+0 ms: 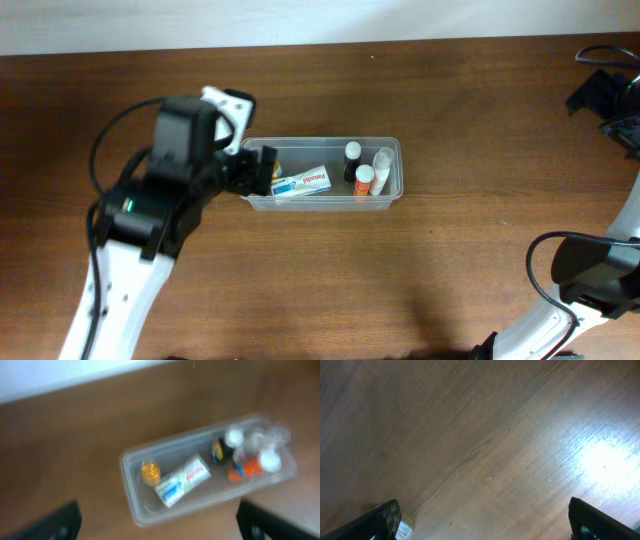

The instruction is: Pack container

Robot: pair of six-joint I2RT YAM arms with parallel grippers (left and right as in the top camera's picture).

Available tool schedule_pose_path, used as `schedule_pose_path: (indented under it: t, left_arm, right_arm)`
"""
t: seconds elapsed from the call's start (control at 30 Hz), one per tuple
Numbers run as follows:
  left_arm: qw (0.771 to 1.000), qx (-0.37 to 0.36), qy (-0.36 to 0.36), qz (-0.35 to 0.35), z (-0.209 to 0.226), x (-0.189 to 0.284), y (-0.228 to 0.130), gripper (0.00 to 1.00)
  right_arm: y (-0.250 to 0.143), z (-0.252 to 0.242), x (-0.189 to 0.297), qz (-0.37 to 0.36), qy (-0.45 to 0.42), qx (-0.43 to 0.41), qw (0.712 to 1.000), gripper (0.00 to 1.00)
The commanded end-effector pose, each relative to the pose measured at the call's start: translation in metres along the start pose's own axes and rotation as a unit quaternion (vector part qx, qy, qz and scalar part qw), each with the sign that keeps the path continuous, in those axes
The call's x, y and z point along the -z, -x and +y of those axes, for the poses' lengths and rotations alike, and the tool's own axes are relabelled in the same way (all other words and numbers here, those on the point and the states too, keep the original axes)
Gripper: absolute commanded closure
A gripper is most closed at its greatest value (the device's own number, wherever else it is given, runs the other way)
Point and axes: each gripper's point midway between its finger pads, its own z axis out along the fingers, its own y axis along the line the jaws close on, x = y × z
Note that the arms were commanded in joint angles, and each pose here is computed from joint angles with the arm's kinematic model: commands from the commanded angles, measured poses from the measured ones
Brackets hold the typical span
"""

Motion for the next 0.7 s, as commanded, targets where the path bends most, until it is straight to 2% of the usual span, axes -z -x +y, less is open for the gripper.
schedule_pose_path:
  t: [0.0, 0.13, 0.37, 0.67]
  left_arm:
    - [0.999, -0.001, -0.012, -0.037, 0.011, -0.004, -0.026, 0.01]
    - [0.991, 0.004, 0.006, -0.131, 0.027, -0.004, -0.045, 0.01]
    - [0.971, -0.004, 0.032, -0.238, 0.033, 0.013, -0.085, 0.01]
    - [0.956, -0.001, 0.06, -0.288, 0.042, 0.028, -0.12, 0.0]
  right_arm:
    - [-0.001, -0.002, 0.012, -0.013, 0.006, 0.001, 1.0, 0.02]
    - [-0.001, -0.002, 0.012, -0.013, 0.006, 0.001, 1.0, 0.02]
    - [-0.001, -0.002, 0.012, -0.013, 0.006, 0.001, 1.0, 0.02]
    - [-0.001, -0.002, 0.012, -0.013, 0.006, 0.001, 1.0, 0.02]
